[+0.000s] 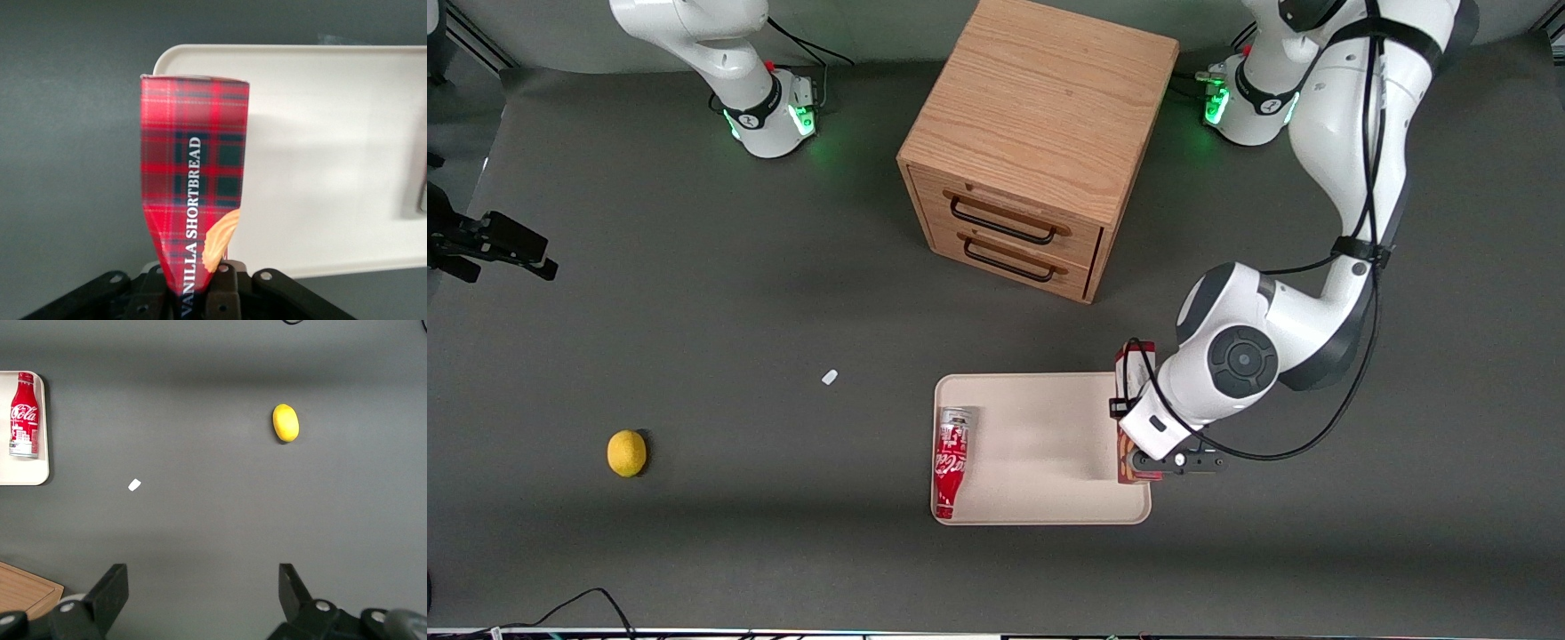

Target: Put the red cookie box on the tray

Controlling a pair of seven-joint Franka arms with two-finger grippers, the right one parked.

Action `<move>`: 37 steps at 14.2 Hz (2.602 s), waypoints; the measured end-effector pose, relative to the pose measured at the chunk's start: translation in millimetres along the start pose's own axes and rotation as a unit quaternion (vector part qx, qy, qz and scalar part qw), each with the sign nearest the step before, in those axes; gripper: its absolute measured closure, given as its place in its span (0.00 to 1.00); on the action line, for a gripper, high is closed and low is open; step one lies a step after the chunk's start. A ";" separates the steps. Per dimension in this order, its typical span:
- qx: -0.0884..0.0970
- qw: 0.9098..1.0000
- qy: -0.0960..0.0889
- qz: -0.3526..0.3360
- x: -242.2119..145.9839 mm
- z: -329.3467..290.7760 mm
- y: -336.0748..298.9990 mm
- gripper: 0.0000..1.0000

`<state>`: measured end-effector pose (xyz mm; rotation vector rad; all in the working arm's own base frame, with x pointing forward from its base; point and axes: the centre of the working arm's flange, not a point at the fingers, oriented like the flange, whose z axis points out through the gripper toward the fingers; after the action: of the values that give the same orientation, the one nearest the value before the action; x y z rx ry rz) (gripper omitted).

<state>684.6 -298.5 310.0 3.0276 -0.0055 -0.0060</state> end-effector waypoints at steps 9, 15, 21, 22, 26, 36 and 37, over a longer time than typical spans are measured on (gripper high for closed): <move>0.008 1.000 0.014 -0.010 5.3 61.3 0.3 0.84; 0.012 1.000 0.012 -0.018 5.8 67.5 -3.2 0.84; 0.031 0.999 0.040 0.001 8.9 65.5 -1.6 0.36; 0.030 0.999 0.041 -0.002 9.1 65.2 -1.2 0.23; 0.025 0.998 0.052 -0.011 12.2 58.9 0.5 0.00; -0.009 0.993 0.092 -0.079 5.0 -125.8 -48.5 0.00; -0.002 0.992 0.085 -0.092 -4.7 -148.8 -67.8 0.00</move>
<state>680.7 -214.2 450.1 3.0018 0.2873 0.2358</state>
